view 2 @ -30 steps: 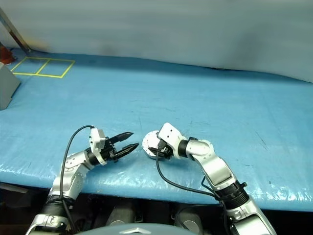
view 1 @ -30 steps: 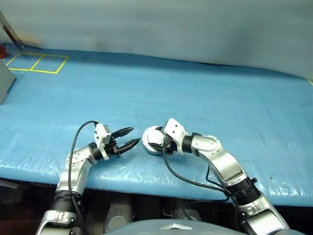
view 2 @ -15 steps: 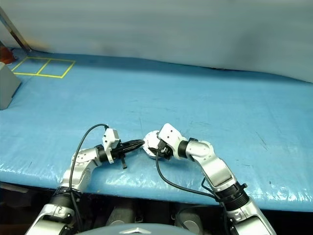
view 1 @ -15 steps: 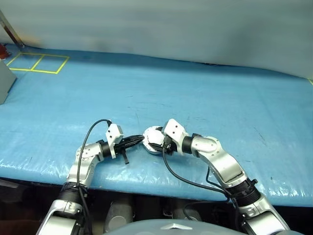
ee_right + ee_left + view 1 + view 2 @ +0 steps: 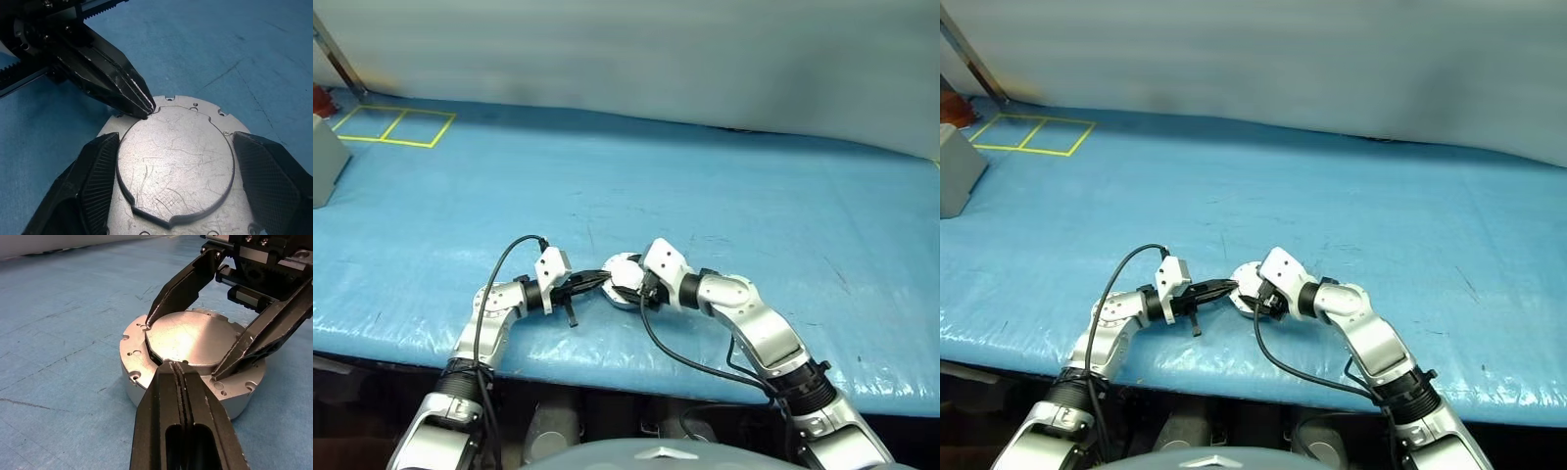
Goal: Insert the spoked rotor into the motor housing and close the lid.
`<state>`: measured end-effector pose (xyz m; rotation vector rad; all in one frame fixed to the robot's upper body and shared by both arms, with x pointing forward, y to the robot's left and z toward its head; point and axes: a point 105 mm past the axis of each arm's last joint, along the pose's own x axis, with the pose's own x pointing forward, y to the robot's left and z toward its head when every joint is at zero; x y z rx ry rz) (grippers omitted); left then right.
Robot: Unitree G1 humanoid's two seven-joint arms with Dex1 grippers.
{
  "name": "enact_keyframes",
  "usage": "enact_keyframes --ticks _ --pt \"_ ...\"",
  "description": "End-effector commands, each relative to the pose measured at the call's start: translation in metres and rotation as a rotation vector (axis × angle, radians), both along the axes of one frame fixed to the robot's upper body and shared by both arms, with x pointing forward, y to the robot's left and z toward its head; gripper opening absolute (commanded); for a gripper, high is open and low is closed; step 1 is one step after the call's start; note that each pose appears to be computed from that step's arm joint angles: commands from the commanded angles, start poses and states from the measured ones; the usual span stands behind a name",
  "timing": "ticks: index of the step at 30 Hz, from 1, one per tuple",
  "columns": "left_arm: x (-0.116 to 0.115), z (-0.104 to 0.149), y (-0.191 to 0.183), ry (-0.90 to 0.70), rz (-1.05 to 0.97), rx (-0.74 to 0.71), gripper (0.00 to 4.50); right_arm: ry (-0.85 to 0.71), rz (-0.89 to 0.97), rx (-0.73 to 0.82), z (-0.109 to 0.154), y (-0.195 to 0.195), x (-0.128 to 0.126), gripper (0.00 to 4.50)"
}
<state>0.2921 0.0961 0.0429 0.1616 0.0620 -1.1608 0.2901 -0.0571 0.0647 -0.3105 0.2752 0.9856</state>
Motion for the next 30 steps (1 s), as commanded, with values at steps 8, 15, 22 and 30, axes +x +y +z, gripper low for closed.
enact_keyframes --ticks 8,15,22,30 --pt "-0.007 -0.017 0.001 0.049 -0.009 0.045 0.00 0.133 -0.168 0.400 0.036 -0.026 0.000 4.45" --pt "-0.008 -0.018 -0.001 0.040 -0.014 0.044 0.00 0.356 -0.283 0.587 0.023 -0.045 -0.010 4.45" --pt "-0.008 -0.016 -0.003 0.031 -0.017 0.042 0.00 0.584 -0.383 0.706 -0.006 -0.047 -0.017 4.45" --pt "-0.009 -0.016 -0.001 0.033 -0.011 0.041 0.00 0.730 -0.376 0.833 -0.016 -0.038 -0.023 3.24"
